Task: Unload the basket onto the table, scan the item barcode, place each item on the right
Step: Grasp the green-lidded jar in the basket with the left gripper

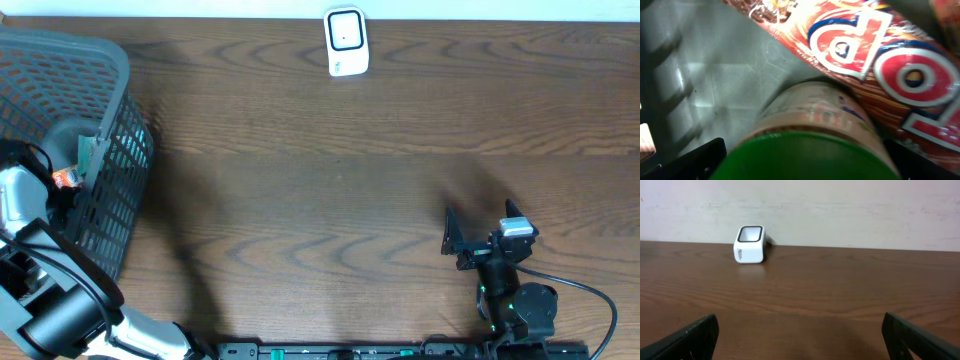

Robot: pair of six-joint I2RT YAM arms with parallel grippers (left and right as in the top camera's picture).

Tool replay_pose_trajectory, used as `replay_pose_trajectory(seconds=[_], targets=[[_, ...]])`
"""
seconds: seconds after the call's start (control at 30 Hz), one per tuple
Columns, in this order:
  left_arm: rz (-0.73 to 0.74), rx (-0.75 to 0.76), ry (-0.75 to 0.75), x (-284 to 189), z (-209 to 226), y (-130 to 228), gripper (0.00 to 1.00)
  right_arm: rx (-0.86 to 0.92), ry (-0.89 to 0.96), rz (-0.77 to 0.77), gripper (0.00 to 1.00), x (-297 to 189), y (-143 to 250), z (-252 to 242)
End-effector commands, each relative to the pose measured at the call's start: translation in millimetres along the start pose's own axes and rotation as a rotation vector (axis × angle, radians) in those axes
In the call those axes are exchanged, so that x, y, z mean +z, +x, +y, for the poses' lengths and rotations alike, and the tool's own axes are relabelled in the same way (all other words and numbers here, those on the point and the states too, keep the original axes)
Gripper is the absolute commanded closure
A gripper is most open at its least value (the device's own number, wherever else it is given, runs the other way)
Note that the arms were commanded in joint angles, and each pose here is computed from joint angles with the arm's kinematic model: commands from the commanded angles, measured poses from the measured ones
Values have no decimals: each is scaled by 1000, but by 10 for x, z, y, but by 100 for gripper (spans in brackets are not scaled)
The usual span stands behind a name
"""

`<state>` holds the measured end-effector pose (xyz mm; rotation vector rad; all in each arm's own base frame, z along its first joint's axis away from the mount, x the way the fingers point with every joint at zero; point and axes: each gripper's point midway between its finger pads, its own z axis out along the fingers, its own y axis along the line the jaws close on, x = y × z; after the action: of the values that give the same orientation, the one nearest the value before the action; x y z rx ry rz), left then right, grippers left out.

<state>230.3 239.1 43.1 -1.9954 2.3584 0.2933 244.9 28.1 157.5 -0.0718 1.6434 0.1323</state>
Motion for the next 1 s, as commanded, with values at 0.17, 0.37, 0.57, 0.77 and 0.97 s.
replay_pose_trajectory(seconds=[0.17,0.37,0.57,0.77,0.97], targets=[[-2,-38,-16,69,159,-86,4,-11,5,-1,1,-3,3,-12],[13,-46,-15,71,180,-67,25,-10,5,0,1,-3,3,-12],[1,-50,3,-12,143,-122,33,-11,5,0,1,-3,3,-12],[-37,-43,150,-502,-60,-279,33,-11,5,-1,1,-3,3,-12],[-195,-50,417,-1617,-223,-495,33,-11,5,-1,1,-3,3,-12]])
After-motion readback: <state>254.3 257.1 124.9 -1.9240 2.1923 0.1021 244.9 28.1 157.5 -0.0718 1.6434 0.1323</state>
